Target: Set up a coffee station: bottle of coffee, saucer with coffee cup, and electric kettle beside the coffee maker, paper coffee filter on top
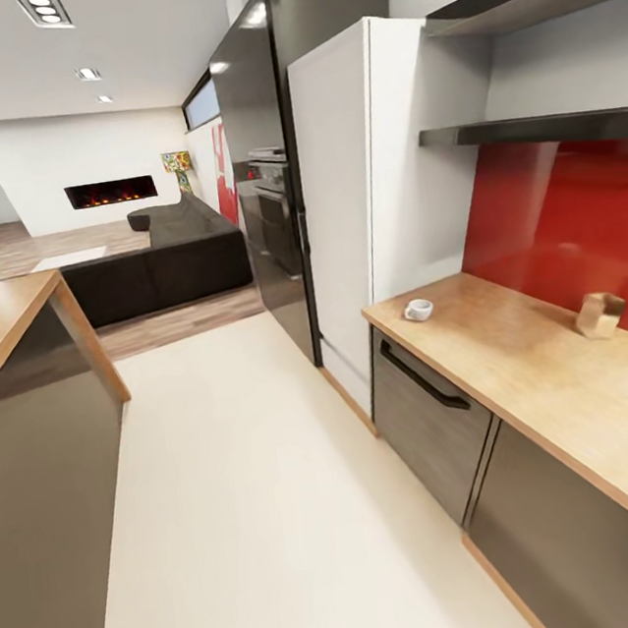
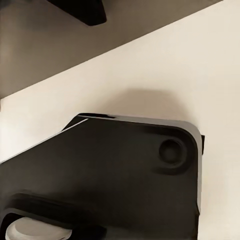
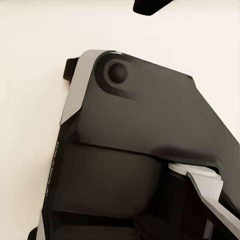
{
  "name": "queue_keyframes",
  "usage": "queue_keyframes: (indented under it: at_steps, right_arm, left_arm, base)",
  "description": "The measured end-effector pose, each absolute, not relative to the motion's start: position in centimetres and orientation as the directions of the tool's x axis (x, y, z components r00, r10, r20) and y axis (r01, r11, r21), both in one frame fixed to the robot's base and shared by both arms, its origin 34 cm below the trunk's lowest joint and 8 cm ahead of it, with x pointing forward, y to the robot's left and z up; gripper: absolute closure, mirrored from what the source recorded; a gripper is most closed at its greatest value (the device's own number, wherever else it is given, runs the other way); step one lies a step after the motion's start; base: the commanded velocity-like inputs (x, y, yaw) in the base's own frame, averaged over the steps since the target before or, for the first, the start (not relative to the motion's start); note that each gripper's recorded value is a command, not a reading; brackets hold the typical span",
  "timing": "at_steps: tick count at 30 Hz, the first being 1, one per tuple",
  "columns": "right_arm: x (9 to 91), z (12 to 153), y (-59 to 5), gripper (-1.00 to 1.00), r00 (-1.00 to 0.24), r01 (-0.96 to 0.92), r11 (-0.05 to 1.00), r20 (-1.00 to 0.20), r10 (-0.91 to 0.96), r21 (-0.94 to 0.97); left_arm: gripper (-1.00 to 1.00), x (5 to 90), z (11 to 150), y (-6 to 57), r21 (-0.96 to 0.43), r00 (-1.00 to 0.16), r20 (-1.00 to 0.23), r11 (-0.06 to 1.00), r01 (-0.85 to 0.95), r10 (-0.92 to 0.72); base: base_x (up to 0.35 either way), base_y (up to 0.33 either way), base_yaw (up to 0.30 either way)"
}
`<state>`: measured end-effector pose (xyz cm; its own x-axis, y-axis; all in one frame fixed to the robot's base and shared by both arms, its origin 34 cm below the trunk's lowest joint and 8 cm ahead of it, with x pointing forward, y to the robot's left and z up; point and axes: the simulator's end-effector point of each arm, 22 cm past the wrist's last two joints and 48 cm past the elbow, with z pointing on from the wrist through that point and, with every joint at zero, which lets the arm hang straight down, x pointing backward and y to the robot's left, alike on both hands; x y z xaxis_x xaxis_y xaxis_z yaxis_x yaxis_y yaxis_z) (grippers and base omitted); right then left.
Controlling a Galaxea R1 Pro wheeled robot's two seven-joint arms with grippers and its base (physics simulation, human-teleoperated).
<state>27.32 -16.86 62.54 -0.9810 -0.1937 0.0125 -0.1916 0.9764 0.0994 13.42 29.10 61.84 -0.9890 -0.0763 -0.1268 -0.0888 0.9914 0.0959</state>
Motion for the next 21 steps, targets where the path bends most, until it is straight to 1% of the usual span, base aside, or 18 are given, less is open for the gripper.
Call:
queue_keyframes:
  at_steps: [10, 16, 21]
  right_arm:
    - [27.35, 62.55, -16.85, -1.00, -0.981, -0.192, 0.976, 0.012, -0.194, 0.100]
    - [27.53, 62.63, -16.88, -1.00, -0.981, -0.192, 0.976, 0.007, -0.194, 0.099]
    - [27.76, 62.74, -16.90, -1.00, -0.981, -0.193, 0.976, 0.001, -0.194, 0.098]
  left_arm:
    - [-1.00, 13.43, 61.84, 29.11, 0.095, -0.989, -0.127, 0.991, -0.089, -0.076]
    - [-1.00, 13.64, 61.86, 29.16, 0.095, -0.988, -0.133, 0.991, -0.089, -0.076]
    - [-1.00, 13.89, 61.87, 29.15, 0.094, -0.987, -0.139, 0.991, -0.090, -0.076]
  base:
    - [0.333, 0.100, -0.004]
    - [0.333, 0.097, -0.096]
    - [0.333, 0.098, -0.151]
